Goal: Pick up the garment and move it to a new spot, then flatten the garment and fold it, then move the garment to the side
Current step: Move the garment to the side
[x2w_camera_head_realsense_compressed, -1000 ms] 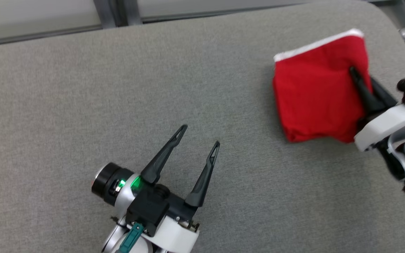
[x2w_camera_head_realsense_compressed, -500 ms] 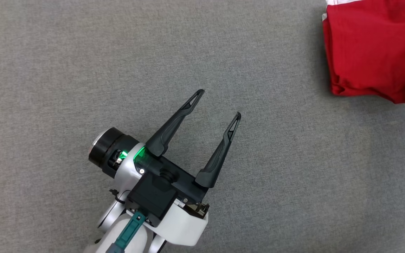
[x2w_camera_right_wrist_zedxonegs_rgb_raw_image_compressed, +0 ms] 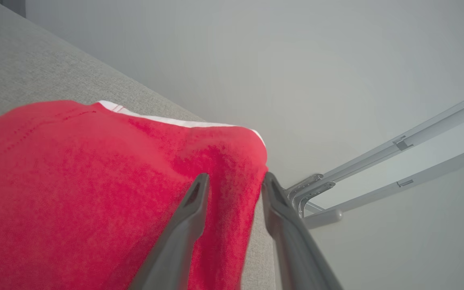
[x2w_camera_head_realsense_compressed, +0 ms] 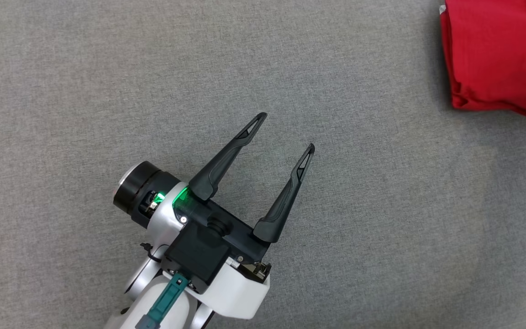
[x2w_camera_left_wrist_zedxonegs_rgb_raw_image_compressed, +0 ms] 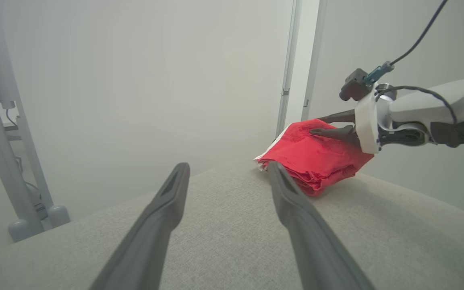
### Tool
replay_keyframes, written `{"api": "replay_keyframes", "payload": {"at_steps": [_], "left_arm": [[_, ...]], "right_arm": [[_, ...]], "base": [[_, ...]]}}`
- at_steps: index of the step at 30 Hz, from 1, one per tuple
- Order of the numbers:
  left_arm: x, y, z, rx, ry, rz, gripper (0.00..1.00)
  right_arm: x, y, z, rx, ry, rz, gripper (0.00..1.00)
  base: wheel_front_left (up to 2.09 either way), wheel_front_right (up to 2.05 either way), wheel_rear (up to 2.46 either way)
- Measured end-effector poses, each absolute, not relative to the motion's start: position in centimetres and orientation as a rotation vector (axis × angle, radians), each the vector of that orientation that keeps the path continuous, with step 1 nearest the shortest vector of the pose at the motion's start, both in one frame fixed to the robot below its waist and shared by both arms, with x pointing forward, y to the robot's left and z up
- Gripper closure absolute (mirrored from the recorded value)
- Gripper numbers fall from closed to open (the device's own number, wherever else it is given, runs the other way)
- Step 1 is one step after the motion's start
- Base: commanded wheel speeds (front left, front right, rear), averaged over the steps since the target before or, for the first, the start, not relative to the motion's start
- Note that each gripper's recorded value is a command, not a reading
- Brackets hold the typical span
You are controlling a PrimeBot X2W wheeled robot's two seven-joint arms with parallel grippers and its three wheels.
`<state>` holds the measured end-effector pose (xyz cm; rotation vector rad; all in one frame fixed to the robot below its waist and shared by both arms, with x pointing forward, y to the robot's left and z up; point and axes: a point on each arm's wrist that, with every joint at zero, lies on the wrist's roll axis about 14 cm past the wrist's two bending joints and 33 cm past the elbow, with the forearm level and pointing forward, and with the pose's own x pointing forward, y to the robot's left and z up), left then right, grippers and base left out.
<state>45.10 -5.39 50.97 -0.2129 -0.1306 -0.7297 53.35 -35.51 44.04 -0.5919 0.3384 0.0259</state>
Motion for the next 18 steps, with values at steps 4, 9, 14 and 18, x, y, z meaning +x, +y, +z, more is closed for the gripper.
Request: {"api": "replay_keyframes", "payload": {"at_steps": [4,9,14,18], "left_arm": [[45.2,-4.9,51.3,-0.205,-0.137,-0.71,0.0],[45.1,-4.1,52.1,-0.195,-0.154,-0.68,0.0],[44.7,-2.7,52.7,-0.195,-0.158,-0.615,0.0],[44.3,-0.7,52.7,-0.2,-0.149,-0.526,0.0]], "right_arm": [[53.7,-36.1,45.3,-0.671,0.313,0.01,0.0],[53.7,-34.9,46.4,-0.699,0.256,-0.008,0.0],[53.6,-28.7,46.5,-0.585,0.16,0.064,0.0],[52.6,-24.0,47.3,-0.415,0.084,0.12,0.0]], "base": [[0.0,0.0,0.0],[0.0,0.0,0.0],[0.0,0.0,0.0],[0.0,0.0,0.0]]}}
